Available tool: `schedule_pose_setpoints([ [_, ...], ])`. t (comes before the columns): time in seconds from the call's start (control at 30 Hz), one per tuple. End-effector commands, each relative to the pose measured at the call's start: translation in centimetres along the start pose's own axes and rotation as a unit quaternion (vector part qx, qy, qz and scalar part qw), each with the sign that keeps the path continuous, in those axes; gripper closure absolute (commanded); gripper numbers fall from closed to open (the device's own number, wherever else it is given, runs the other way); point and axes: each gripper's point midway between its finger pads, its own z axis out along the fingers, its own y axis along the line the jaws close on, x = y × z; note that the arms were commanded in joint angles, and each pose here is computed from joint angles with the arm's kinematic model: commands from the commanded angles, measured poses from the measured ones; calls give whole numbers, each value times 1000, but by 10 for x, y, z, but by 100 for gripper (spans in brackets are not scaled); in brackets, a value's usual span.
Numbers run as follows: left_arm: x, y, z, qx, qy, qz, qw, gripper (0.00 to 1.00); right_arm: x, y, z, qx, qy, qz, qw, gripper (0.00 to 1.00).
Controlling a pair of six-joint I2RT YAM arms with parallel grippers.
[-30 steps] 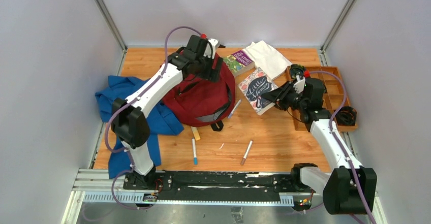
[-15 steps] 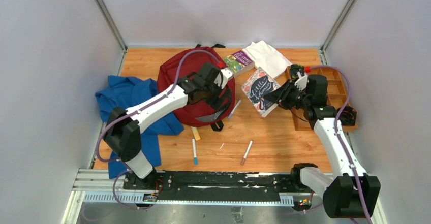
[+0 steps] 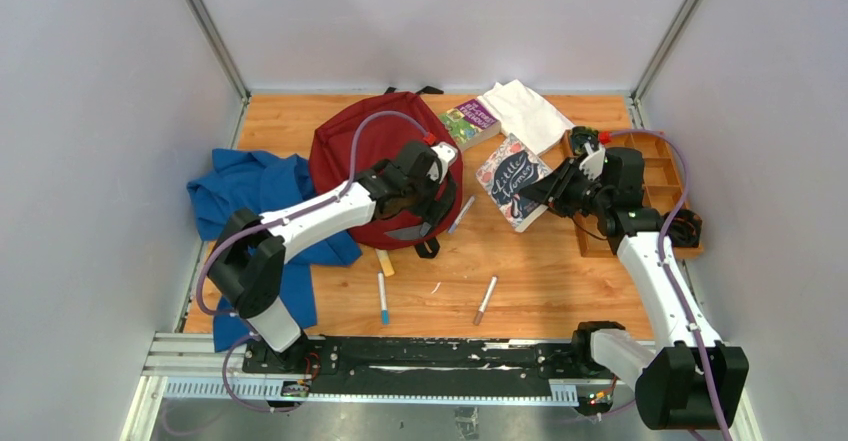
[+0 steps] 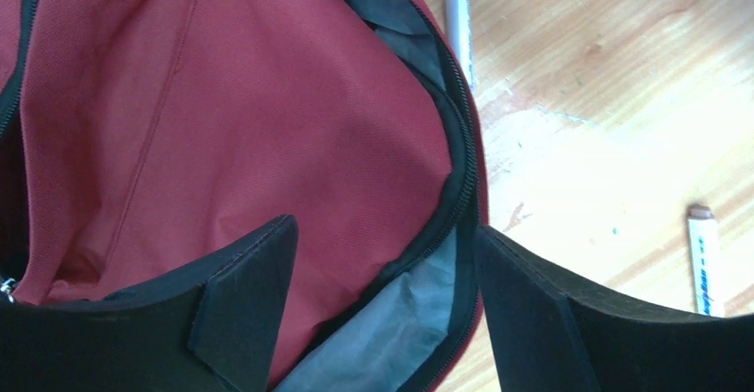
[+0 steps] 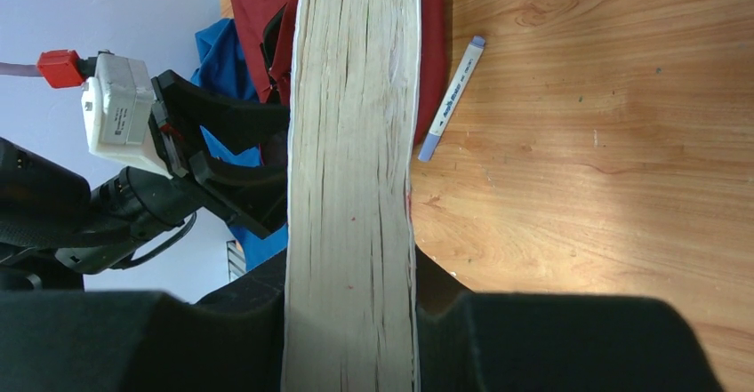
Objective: Pack the student bag
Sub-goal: Place the book in the student bag.
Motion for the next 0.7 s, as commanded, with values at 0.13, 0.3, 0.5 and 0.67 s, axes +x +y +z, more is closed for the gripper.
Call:
schedule_pose_setpoints([
  [0.13,-5,17,19,-59,-13,-1,998,34,-12,16,-8,-32,-26,-27,999,100],
  [0.3,-3,22,21,-70,5,14,997,54,-9,15,-8,-33,-24,-26,999,100],
  [0.5,-38,44,-6,-127,8,51,991,100,-9,23,-8,-54,-17,-30,998,100],
  [0.67,-96,72,-54,-198,-44,69,977,100,12,45,2,-95,28,-26,995,100],
])
